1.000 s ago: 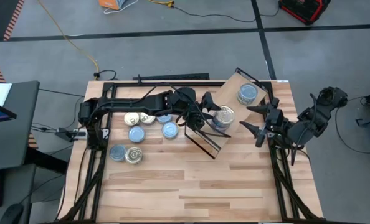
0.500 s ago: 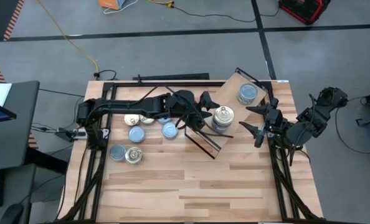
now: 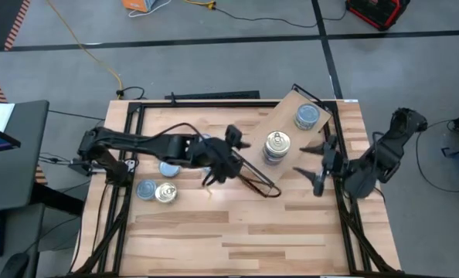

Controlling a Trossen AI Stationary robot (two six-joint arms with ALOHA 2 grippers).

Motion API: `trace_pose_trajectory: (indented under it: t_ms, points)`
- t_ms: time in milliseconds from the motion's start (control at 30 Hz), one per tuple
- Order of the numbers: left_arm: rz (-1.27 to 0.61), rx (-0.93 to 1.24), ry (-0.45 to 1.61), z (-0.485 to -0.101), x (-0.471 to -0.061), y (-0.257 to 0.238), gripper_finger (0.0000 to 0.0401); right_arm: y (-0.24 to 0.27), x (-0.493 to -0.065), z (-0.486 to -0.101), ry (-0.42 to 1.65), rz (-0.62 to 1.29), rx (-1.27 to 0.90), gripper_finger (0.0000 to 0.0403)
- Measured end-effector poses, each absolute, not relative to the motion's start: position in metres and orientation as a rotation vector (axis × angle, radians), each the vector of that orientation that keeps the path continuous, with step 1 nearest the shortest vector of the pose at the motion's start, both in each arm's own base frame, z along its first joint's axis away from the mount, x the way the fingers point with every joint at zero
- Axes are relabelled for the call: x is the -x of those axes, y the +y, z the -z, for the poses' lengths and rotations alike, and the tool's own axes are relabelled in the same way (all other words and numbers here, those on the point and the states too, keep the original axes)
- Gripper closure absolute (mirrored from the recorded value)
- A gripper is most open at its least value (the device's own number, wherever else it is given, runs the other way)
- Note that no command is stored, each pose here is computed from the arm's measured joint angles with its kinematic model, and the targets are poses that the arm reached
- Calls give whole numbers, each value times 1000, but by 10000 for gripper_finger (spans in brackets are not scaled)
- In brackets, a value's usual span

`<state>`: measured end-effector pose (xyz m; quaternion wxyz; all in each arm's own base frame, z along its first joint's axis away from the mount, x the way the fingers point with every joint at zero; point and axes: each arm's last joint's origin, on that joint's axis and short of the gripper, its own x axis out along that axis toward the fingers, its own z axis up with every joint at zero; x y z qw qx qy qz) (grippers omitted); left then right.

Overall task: Stack canned seafood by type on shelf
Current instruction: Stack the green tuna can on the shelf

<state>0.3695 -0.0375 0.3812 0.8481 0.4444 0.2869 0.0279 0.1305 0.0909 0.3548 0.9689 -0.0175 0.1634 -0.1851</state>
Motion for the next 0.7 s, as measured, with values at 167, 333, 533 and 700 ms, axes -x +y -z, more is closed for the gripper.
trace_pose_trajectory:
  t_ms: [167,333,533,700]
  points:
    - [104,-613,705,-376,-347,-45,188,121,-138,-340,373,298,38,78]
    - [204,-431,767,-349,-328,-57,211,159,-149,-325,365,237,26,78]
    - [207,-347,761,-308,-303,-74,220,197,-172,-311,276,248,39,78]
    - [88,-289,825,-271,-284,-81,221,207,-185,-303,257,260,10,78]
